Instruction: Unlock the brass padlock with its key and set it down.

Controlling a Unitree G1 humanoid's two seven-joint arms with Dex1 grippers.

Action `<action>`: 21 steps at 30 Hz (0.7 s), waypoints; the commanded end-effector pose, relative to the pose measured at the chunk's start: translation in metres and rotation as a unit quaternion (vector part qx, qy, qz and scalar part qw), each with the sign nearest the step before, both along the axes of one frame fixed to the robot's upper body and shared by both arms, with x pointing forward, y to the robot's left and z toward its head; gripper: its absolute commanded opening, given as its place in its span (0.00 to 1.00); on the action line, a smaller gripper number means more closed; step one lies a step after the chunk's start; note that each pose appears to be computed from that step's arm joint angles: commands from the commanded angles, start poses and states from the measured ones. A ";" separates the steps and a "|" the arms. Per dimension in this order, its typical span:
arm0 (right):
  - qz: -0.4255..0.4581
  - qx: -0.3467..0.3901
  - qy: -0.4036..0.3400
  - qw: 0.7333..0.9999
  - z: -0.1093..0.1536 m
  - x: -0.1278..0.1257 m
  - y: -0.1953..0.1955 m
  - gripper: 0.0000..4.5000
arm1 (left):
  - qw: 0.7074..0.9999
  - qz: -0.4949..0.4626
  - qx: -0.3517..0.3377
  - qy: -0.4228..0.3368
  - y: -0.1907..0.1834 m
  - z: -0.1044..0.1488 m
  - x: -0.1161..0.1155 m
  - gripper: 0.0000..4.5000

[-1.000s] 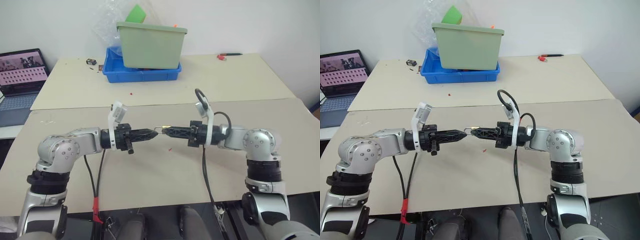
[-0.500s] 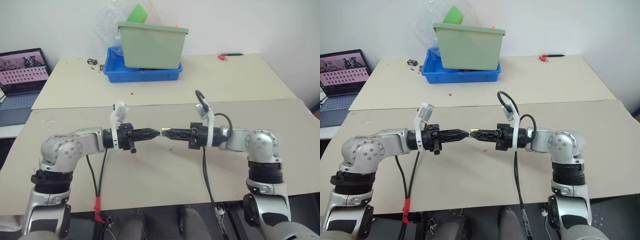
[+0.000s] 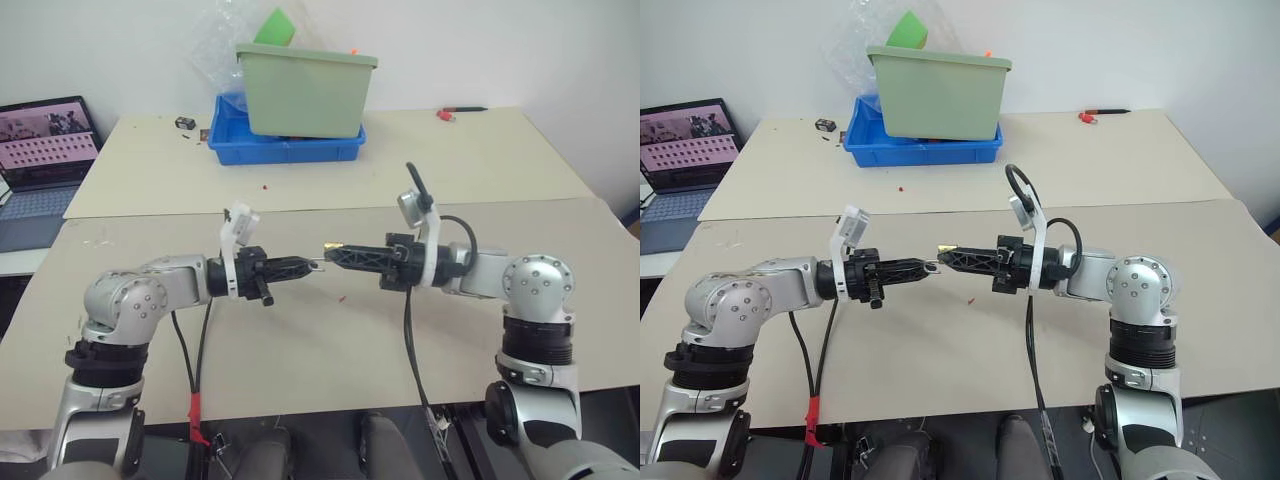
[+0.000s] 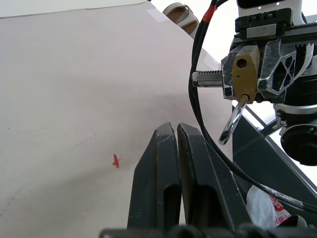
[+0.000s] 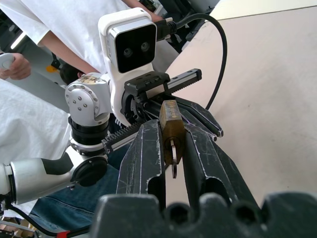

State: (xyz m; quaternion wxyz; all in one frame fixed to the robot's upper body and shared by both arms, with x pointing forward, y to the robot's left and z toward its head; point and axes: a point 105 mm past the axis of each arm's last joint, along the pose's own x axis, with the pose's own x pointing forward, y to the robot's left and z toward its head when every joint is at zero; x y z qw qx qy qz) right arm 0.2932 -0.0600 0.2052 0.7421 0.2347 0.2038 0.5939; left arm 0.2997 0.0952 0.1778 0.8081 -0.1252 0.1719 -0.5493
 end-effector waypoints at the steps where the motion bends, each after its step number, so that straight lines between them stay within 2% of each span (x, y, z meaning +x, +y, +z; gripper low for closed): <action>1: 0.011 0.017 -0.027 0.999 0.016 -0.005 0.001 0.03 | 1.000 -0.009 -0.007 -0.021 -0.003 0.010 -0.001 0.04; 13: -0.002 0.019 -0.015 1.000 0.016 0.000 -0.001 0.03 | 1.000 -0.007 -0.003 -0.020 -0.002 0.008 -0.002 0.04; 19: -0.023 0.026 0.026 0.999 0.012 0.011 -0.016 0.03 | 0.997 0.002 0.055 -0.051 0.016 -0.007 -0.008 0.04; 21: -0.045 0.017 0.081 0.996 -0.003 0.020 -0.028 0.03 | 0.986 -0.002 0.110 -0.126 0.023 -0.012 -0.012 0.04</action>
